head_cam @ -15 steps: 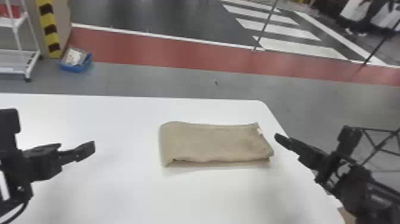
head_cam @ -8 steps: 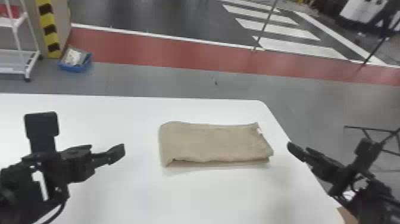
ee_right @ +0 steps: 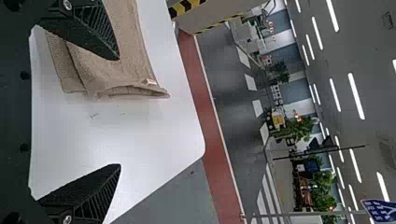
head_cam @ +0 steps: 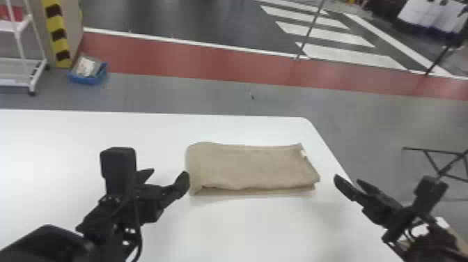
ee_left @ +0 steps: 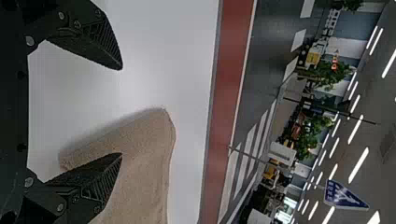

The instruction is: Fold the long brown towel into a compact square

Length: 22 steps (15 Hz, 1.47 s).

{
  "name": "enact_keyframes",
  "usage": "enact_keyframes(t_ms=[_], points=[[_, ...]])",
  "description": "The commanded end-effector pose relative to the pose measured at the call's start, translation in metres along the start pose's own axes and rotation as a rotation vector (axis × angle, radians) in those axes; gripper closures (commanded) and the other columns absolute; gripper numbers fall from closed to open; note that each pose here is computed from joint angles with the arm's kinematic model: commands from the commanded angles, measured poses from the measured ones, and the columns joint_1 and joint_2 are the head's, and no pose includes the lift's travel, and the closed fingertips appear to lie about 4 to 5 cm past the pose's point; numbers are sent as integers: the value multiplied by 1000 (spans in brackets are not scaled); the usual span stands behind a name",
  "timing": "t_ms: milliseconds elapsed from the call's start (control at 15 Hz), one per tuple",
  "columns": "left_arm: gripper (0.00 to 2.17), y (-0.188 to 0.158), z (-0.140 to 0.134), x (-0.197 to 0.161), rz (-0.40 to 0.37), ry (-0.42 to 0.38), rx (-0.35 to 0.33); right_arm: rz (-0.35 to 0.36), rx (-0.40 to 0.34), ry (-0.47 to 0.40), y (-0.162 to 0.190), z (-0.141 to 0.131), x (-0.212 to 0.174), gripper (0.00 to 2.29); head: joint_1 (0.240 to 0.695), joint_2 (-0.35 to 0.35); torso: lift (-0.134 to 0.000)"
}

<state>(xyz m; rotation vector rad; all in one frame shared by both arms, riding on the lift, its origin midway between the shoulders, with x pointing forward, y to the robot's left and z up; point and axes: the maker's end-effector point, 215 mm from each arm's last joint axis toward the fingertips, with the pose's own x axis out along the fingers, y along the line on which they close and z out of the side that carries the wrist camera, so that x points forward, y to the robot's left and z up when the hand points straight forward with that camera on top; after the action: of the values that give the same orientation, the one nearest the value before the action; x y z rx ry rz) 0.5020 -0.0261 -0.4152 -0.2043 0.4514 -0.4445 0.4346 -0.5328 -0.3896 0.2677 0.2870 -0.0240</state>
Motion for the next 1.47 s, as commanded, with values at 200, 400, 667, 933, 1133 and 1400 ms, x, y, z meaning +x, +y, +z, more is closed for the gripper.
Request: enact_keyframes(t_ms=[200, 400, 667, 933, 1133, 1400], points=[[356, -35, -28, 4, -18, 16, 12, 1, -4, -4, 2, -9, -5, 66, 695, -350, -124], [356, -49, -40, 9, -28, 5, 13, 3, 4, 3, 2, -14, -6, 66, 695, -350, -124], [367, -50, -48, 15, -16, -10, 20, 1, 9, -8, -4, -13, -12, 66, 695, -350, -124], [451, -63, -56, 17, -25, -2, 39, -5, 16, -17, -10, -10, -15, 66, 695, -350, -124], [451, -78, -61, 17, -49, 5, 47, -12, 25, -22, -17, -11, -18, 66, 695, -350, -124], [451, -81, -49, 23, -28, -50, 73, -12, 31, -28, -18, -9, -19, 66, 695, -350, -124]])
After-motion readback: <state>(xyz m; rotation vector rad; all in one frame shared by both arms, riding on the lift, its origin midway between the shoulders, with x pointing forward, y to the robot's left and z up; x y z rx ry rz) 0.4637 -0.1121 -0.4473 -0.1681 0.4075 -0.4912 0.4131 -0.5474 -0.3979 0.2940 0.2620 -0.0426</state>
